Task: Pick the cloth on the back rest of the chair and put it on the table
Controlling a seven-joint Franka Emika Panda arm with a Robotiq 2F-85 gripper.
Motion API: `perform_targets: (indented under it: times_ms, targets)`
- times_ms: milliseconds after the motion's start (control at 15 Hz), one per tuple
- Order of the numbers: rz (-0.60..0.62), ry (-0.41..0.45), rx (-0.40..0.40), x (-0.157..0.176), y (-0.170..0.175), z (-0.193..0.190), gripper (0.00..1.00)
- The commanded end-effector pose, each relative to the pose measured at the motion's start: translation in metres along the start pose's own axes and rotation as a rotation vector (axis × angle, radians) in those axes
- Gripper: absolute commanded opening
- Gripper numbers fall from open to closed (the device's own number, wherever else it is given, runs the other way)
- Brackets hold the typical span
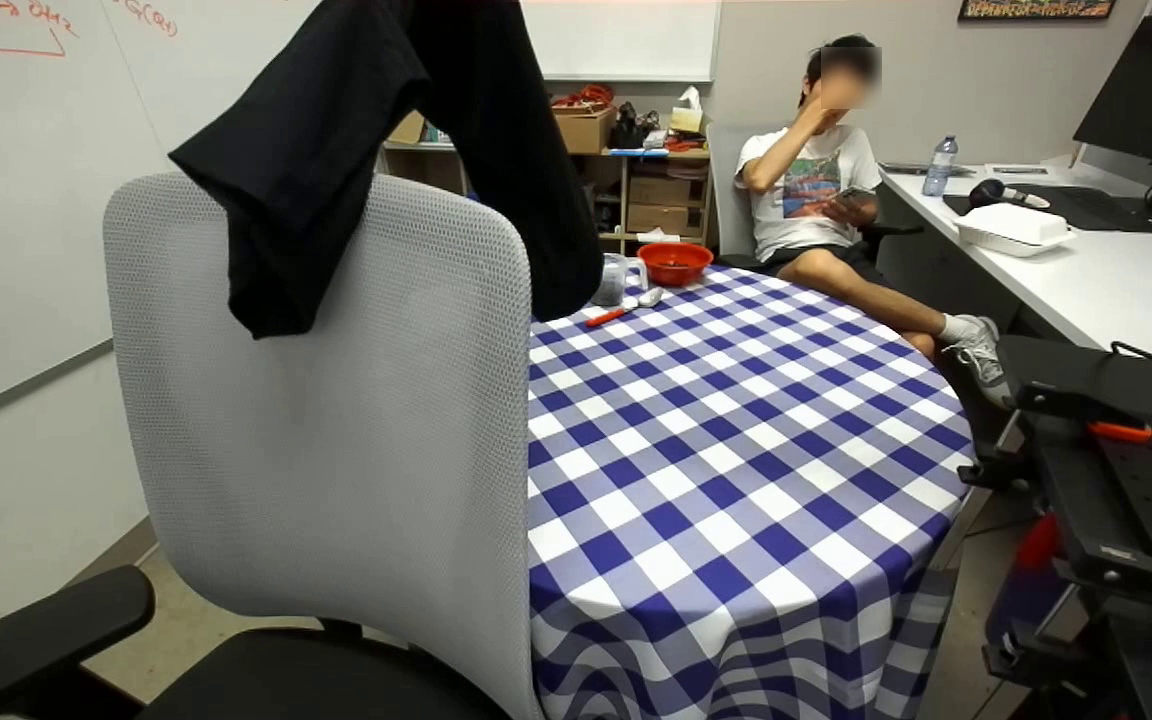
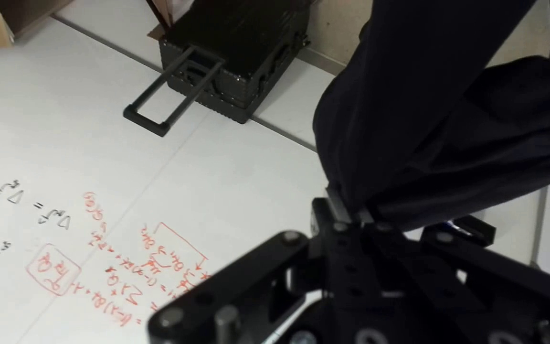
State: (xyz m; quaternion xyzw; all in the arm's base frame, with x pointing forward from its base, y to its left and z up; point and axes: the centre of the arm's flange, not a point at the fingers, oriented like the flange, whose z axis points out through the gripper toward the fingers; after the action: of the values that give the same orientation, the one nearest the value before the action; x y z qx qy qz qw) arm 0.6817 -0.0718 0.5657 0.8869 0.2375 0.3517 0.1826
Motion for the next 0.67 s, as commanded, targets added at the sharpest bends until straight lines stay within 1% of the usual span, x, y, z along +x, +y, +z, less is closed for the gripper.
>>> perform_targets:
  times_ms: [0,200,333,467,600]
  targets:
    - [0.126,0.02,-0.052,-0.04,0.02,-0.021,0.01]
    - [0.221,0.03,-0.11,-0.074,0.035,-0.046,0.01]
    - [0.267,0.034,-0.131,-0.094,0.037,-0.059,0.01]
    - [0.286,0.021,-0.129,-0.108,0.03,-0.059,0.01]
    - [0.299,0.012,-0.102,-0.118,0.015,-0.054,0.01]
